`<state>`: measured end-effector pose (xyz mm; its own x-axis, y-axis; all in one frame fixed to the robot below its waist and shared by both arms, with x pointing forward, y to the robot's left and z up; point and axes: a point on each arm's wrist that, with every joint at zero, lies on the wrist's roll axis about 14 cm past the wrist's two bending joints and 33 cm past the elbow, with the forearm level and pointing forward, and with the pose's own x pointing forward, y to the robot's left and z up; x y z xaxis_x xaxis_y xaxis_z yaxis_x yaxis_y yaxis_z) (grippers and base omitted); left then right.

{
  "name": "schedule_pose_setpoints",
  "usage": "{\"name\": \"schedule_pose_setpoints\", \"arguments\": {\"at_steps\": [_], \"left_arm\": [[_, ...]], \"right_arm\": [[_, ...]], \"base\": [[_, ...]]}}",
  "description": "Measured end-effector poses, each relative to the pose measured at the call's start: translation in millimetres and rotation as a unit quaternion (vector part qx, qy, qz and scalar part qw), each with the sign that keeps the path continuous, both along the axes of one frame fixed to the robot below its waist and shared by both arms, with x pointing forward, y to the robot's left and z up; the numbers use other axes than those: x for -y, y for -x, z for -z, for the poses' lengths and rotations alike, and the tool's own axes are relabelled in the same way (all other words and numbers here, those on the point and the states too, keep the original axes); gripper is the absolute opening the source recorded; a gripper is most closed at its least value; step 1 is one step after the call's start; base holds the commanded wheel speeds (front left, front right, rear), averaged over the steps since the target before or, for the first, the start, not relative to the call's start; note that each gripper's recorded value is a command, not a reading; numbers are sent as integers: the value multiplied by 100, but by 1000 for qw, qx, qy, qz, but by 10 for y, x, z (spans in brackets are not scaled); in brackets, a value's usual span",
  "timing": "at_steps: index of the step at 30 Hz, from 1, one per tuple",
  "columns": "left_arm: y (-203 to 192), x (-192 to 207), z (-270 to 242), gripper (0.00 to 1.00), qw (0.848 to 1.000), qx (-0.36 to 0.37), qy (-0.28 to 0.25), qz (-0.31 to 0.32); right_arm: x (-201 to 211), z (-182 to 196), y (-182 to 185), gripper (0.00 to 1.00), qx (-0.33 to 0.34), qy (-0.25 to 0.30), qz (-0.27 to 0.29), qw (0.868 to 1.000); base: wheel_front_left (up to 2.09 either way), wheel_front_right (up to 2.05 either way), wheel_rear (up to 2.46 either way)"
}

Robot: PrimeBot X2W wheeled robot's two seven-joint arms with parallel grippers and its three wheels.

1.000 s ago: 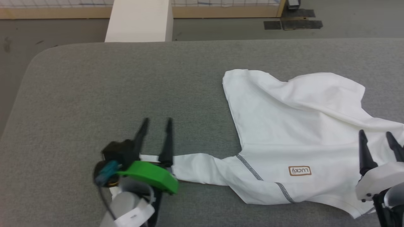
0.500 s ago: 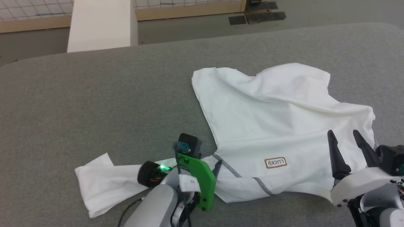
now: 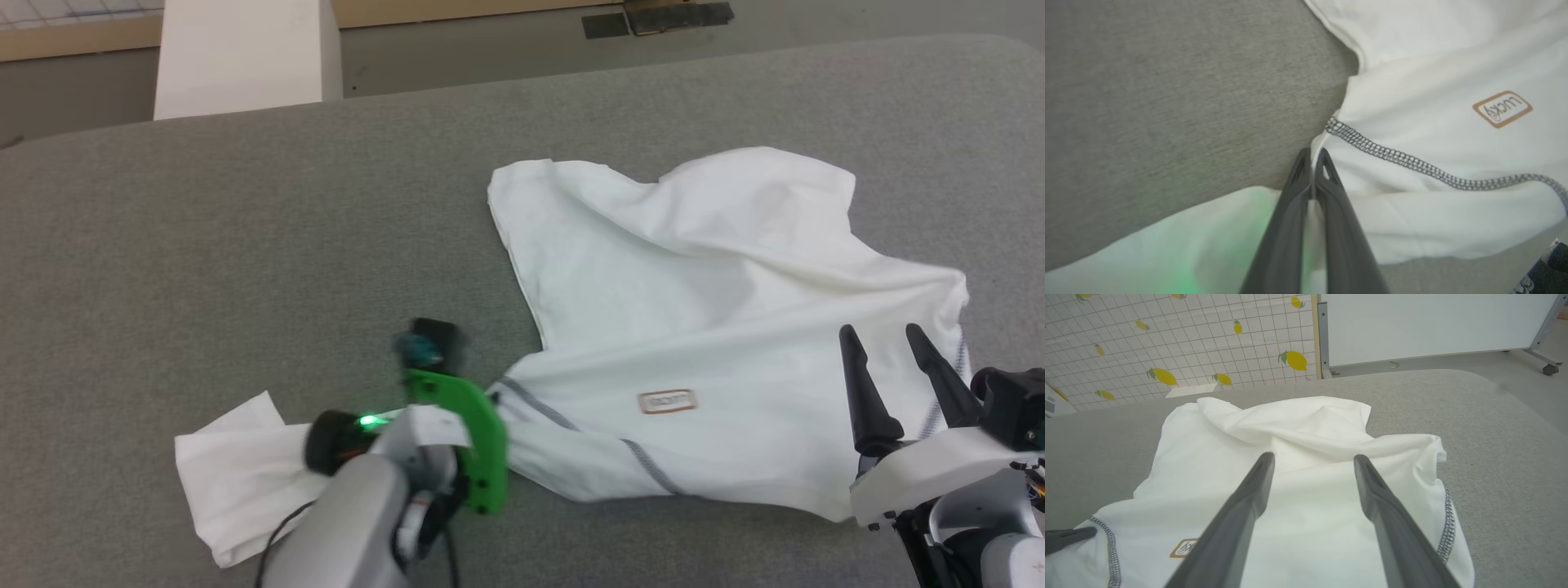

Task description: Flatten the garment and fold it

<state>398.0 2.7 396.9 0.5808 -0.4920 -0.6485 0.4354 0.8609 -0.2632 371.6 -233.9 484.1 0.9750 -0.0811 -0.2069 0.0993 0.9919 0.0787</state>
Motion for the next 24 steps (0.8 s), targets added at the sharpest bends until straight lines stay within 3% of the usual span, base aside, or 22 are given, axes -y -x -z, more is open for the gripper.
{"name": "schedule_pose_setpoints", "arguments": {"at_steps": [3,8,15,16,17,20,24], "left_arm": [[-98,-420,-17,0,996,7,11,-86],[-134,-1249,-66,0,976,27,-4,-218],[131,-1931,-30,0,945,27,-23,-326],[154,-1979,-39,47,940,31,-21,-338],[173,-2032,-59,100,936,39,-18,-350],[144,-2115,-218,100,923,93,-1,-374],[22,-2205,-557,100,895,200,31,-398]], "right_arm": [[-56,-45,-36,100,6,0,-9,1000],[-179,-93,-94,100,10,-3,-29,1000],[-296,19,-91,100,-24,-10,-48,999],[-287,58,-79,100,-34,-11,-46,998],[-267,118,-58,100,-49,-13,-44,998],[-182,274,12,100,-88,-19,-32,995],[-144,440,80,100,-128,-26,-26,991]], "base": [[0,0,0],[0,0,0],[0,0,0],[0,0,0],[0,0,0],[0,0,0],[0,0,0]]}}
